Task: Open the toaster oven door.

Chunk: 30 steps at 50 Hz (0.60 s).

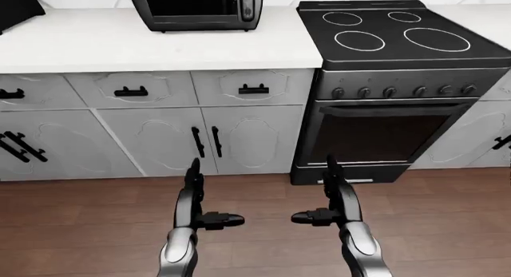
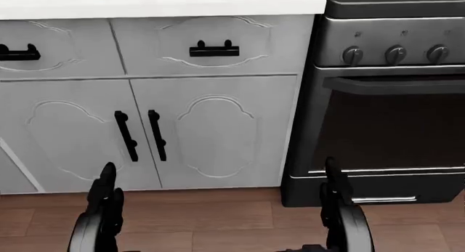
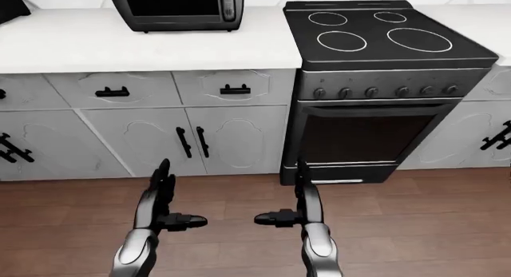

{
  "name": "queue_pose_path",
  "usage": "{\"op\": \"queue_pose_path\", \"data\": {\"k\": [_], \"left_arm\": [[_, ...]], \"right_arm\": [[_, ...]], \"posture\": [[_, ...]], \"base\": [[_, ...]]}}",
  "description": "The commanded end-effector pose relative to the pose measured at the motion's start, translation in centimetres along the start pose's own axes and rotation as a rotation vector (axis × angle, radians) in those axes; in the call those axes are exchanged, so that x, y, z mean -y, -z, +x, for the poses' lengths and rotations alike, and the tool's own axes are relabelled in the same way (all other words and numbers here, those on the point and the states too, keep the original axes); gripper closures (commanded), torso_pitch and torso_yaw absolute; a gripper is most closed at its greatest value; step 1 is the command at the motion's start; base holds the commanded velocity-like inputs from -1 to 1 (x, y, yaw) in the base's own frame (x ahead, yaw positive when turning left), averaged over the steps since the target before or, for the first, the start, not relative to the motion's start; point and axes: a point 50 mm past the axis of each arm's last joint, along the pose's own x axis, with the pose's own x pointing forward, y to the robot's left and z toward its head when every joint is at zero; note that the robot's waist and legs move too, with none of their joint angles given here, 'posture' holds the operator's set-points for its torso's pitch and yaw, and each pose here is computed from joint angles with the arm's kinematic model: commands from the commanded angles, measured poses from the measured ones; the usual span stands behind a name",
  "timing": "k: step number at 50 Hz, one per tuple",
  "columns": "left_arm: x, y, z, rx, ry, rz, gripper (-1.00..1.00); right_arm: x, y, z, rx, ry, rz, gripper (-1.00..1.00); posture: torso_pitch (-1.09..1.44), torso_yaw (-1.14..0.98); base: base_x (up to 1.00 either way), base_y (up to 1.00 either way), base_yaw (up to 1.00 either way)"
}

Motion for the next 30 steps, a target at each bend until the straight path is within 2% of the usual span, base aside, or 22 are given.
{"op": "queue_pose_path", "data": {"k": [1,7,13,19,25,30], "left_arm": [[0.1,-4.5,0.5,0.184,0.021,0.03,-1.0],[0.1,-6.7,-0.1,0.229,0.024,0.044,-1.0],[0.2,-8.7,-0.2,0.262,0.039,0.045,-1.0],[0.0,-11.6,-0.5,0.308,0.032,0.056,-1.0],[-0.4,-15.2,-0.9,0.365,0.02,0.063,-1.0],[-0.8,-18.0,-1.2,0.409,0.01,0.055,-1.0]], "right_arm": [[0.1,-3.1,0.8,0.166,-0.005,-0.013,-1.0],[0.5,-3.5,0.8,0.185,0.004,-0.014,-1.0],[0.6,-5.2,0.9,0.217,0.006,-0.036,-1.0],[0.9,-8.8,0.3,0.284,0.031,-0.068,-1.0],[1.0,-12.4,-0.1,0.341,0.034,-0.06,-1.0],[1.0,-14.3,-0.1,0.373,0.029,-0.051,-1.0]], "posture": [[0.0,0.0],[0.0,0.0],[0.0,0.0],[0.0,0.0],[0.0,0.0],[0.0,0.0]], "base": [[0.0,0.0,0.0],[0.0,0.0,0.0],[0.0,0.0,0.0],[0.0,0.0,0.0],[0.0,0.0,0.0],[0.0,0.0,0.0]]}}
